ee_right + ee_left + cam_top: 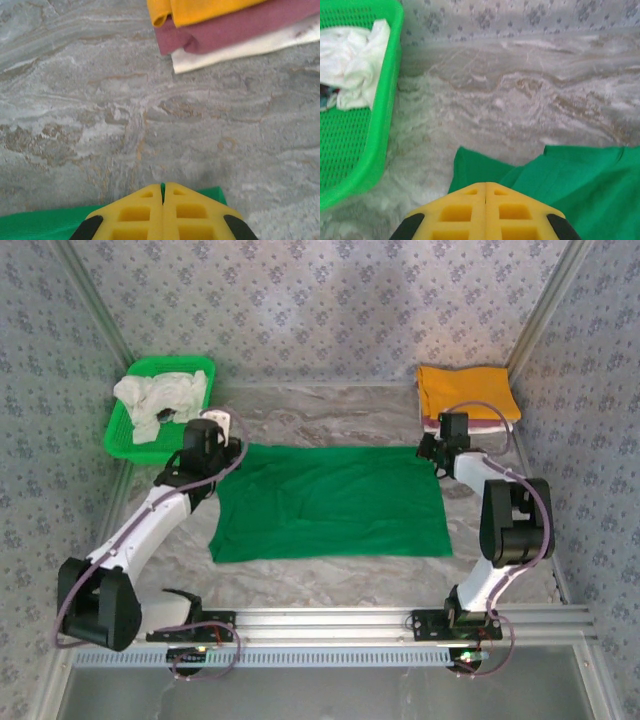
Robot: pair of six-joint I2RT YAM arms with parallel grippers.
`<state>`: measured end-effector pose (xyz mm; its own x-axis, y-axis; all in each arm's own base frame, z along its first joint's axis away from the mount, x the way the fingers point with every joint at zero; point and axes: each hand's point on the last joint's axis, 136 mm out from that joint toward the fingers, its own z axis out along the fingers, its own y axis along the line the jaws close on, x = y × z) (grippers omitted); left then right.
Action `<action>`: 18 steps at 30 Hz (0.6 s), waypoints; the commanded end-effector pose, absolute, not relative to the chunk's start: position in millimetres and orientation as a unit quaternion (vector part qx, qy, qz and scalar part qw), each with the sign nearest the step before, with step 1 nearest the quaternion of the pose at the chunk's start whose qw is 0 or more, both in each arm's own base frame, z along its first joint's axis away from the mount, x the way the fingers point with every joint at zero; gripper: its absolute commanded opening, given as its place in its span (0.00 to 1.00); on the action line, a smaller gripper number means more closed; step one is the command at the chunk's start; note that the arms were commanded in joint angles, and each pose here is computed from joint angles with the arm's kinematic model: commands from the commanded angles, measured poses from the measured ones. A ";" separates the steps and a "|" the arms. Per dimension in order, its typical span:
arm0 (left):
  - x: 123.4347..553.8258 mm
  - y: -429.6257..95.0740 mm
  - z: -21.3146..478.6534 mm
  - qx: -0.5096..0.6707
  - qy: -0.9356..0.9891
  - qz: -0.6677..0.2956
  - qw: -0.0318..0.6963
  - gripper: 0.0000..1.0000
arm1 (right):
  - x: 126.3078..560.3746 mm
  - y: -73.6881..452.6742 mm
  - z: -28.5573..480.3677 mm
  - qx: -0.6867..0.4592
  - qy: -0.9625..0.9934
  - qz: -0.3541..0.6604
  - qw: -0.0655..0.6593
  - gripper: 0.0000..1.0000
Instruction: Fold and stack the t-shirts
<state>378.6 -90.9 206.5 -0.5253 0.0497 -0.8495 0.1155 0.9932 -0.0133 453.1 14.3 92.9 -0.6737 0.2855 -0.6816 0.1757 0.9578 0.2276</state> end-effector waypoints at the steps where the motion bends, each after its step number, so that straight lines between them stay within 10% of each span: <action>1: 358.5 -80.6 199.5 0.030 0.881 -0.026 0.471 0.00 | 444.6 8.9 112.3 0.141 0.898 0.070 0.412 0.00; 18: 283.0 -88.1 137.6 -0.002 0.907 -0.084 0.413 0.07 | 371.4 3.6 82.4 0.185 0.925 0.067 0.326 0.23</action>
<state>296.1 -86.2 135.8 -0.6585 -0.0213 -0.7523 0.0806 0.9918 -0.0987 392.0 10.4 81.8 -0.7059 0.3435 -0.6194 0.2388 0.9387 0.2485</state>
